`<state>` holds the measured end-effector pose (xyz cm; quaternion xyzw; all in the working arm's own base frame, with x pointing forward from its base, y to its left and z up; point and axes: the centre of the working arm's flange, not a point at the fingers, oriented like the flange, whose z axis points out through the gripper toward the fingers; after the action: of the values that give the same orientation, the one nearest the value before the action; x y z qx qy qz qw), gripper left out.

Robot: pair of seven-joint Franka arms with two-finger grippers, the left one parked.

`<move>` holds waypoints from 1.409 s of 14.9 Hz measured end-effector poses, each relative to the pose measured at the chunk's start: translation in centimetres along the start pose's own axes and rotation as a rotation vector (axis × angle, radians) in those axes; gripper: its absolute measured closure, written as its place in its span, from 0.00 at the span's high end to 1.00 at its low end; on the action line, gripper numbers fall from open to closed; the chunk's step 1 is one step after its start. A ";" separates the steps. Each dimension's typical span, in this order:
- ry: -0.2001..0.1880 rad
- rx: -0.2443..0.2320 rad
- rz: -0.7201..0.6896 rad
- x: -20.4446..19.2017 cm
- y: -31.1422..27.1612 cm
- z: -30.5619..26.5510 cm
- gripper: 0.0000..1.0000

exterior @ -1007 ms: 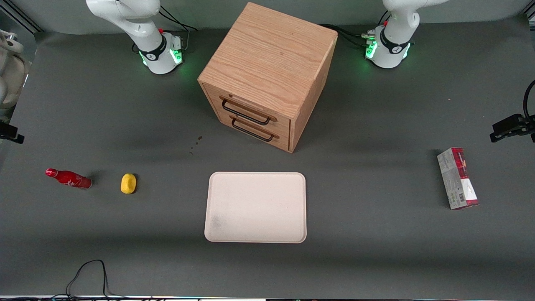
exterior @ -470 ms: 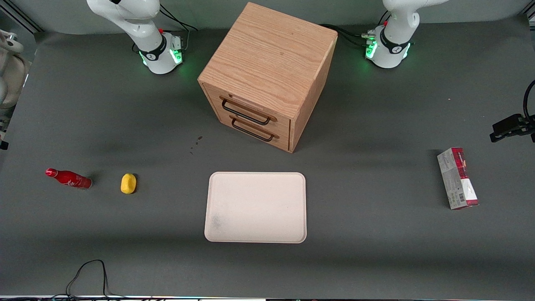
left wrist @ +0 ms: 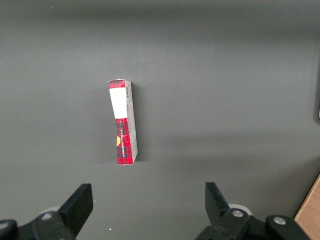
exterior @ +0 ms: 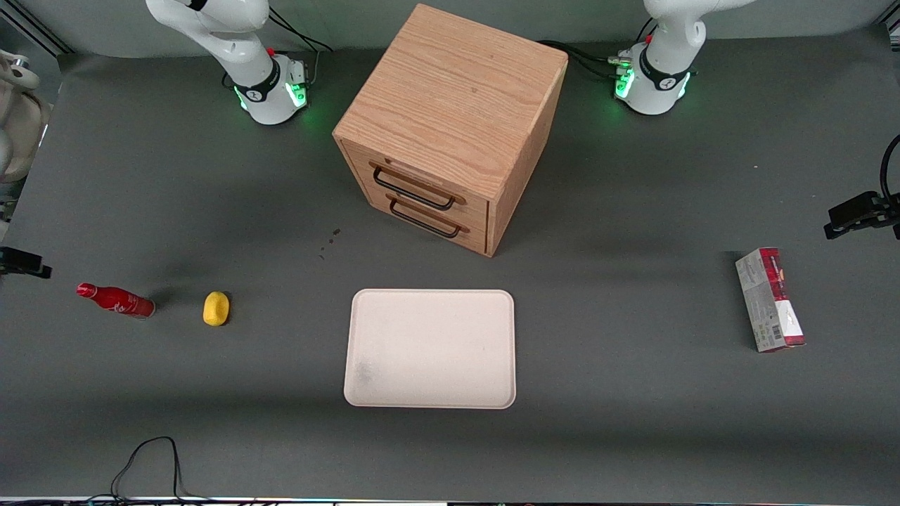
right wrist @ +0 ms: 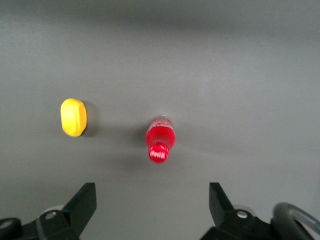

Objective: Place coke bottle on tray
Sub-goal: 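Lower the right gripper around the bottle's neck and close it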

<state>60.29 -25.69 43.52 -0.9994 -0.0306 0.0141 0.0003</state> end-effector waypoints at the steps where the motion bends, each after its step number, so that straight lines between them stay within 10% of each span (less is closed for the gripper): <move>1: 0.003 0.000 0.003 0.1 -0.1 2.1 1.00; 14: -0.044 -0.012 -0.010 0.1 -1.1 11.6 0.98; 17: -0.042 -0.014 -0.022 0.1 -0.9 11.4 0.85; 21: -0.038 -0.016 -0.047 0.2 -0.8 11.2 0.44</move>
<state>60.09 -24.87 32.29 -0.9979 -0.0544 0.0330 -0.0079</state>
